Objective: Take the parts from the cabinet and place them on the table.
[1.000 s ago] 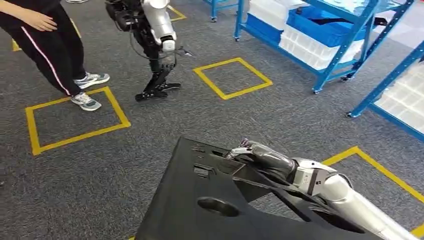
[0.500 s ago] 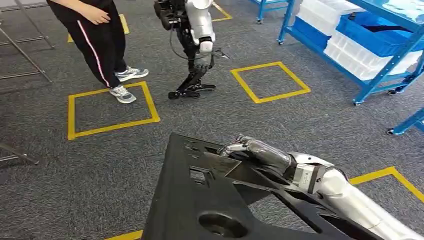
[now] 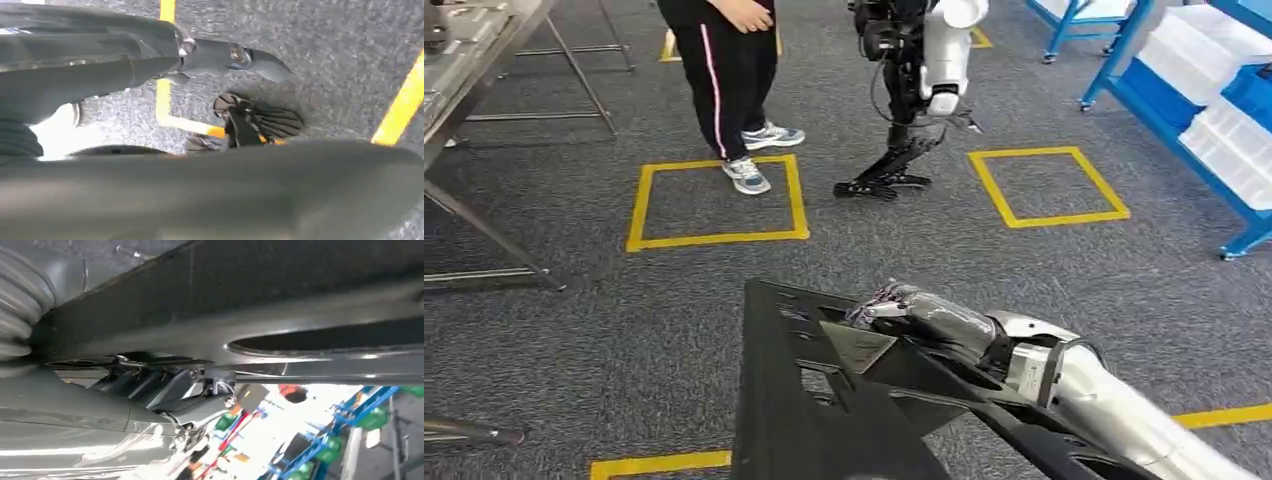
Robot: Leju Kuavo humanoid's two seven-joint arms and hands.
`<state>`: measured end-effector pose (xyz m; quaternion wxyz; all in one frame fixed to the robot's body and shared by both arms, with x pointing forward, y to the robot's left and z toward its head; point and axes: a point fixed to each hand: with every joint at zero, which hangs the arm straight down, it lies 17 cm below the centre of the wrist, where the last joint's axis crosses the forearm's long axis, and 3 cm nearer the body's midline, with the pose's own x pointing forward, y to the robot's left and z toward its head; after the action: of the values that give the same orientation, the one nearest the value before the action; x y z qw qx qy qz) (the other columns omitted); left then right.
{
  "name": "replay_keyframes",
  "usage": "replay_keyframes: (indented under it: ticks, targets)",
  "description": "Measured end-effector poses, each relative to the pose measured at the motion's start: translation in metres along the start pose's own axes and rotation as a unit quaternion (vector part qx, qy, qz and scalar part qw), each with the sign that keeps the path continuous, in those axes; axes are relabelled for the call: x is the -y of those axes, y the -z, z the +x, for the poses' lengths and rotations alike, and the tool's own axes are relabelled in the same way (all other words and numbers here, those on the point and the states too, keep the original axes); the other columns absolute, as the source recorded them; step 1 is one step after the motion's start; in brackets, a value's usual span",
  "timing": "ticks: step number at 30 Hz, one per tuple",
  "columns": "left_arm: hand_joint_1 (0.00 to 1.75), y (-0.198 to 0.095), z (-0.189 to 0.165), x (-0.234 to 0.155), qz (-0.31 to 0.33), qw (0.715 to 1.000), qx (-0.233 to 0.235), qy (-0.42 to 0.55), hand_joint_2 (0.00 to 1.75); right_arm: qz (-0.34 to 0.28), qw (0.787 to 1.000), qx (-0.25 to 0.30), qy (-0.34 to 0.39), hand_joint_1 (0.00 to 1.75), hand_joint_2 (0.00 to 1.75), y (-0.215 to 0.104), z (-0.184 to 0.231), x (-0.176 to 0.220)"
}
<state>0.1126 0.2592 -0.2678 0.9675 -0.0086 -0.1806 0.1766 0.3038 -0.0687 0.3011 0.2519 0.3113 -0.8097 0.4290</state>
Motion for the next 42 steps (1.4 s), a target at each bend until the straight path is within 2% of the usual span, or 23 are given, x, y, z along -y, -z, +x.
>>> replay_keyframes:
  ticks: [7, 18, 42]
  targets:
    - [0.0, -0.002, -0.016, -0.008, 0.008, 1.0, -0.027, 0.009, 1.75, -0.007, 1.0, 0.004, 0.001, 1.75, 1.75, -0.005, 0.003, -0.001]
    - [0.0, 0.0, 0.001, 0.004, -0.014, 1.0, 0.001, 0.014, 1.75, -0.01, 1.0, 0.001, 0.006, 1.75, 1.75, -0.009, 0.003, -0.002]
    - [0.0, 0.0, 0.014, 0.005, -0.028, 0.999, 0.022, 0.021, 1.75, -0.008, 1.0, -0.005, 0.009, 1.75, 1.75, -0.018, 0.005, -0.001]
